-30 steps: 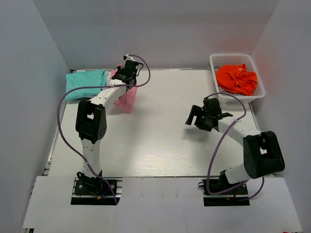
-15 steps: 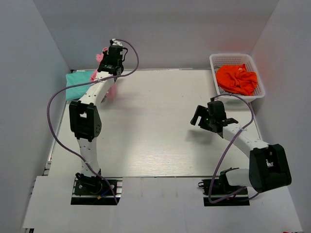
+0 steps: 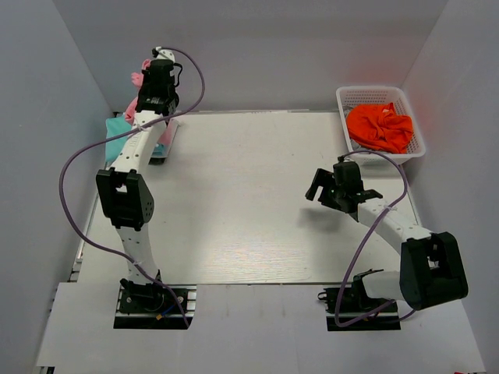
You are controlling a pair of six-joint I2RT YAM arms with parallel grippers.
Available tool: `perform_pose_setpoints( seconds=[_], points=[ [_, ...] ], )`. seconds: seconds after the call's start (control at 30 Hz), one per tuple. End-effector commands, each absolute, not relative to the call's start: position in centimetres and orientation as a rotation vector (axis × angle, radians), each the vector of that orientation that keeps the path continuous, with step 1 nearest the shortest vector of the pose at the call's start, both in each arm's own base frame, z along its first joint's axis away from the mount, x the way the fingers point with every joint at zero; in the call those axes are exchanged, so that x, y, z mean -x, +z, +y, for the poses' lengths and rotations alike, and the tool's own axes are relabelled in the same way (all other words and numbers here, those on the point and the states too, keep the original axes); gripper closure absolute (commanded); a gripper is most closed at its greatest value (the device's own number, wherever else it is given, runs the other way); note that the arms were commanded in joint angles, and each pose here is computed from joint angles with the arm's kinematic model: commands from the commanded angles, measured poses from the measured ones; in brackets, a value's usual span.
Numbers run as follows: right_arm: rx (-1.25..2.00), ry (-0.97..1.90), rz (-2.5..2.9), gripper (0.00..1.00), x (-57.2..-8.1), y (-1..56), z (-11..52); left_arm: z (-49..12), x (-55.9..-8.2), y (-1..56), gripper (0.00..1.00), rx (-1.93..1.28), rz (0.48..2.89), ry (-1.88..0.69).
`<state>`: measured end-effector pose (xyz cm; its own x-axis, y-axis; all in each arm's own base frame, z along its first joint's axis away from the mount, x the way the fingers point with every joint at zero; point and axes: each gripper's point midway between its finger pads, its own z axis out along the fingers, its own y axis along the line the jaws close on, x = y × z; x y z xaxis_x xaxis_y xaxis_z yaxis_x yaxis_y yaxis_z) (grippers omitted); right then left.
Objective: Fold and stack the t-shirts
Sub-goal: Put the neatly folded tshirt into the corner of the board with the left arm
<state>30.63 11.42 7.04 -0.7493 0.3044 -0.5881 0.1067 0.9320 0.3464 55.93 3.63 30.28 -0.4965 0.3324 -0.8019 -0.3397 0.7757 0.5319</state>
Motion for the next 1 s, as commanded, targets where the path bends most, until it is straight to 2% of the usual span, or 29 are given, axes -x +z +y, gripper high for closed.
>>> perform_pose_setpoints(
  seconds=[0.0, 0.97],
  points=[
    [-0.284, 0.393, 2.366, 0.10, -32.1, 8.0, 11.7, 5.0, -55.1, 35.9, 1.00, 0.087, 1.804, 0.786],
    [-0.288, 0.420, 2.386, 0.10, -34.9, 8.1, 13.0, 14.4, -58.8, 25.5, 1.00, 0.090, 1.953, 0.881]
  ],
)
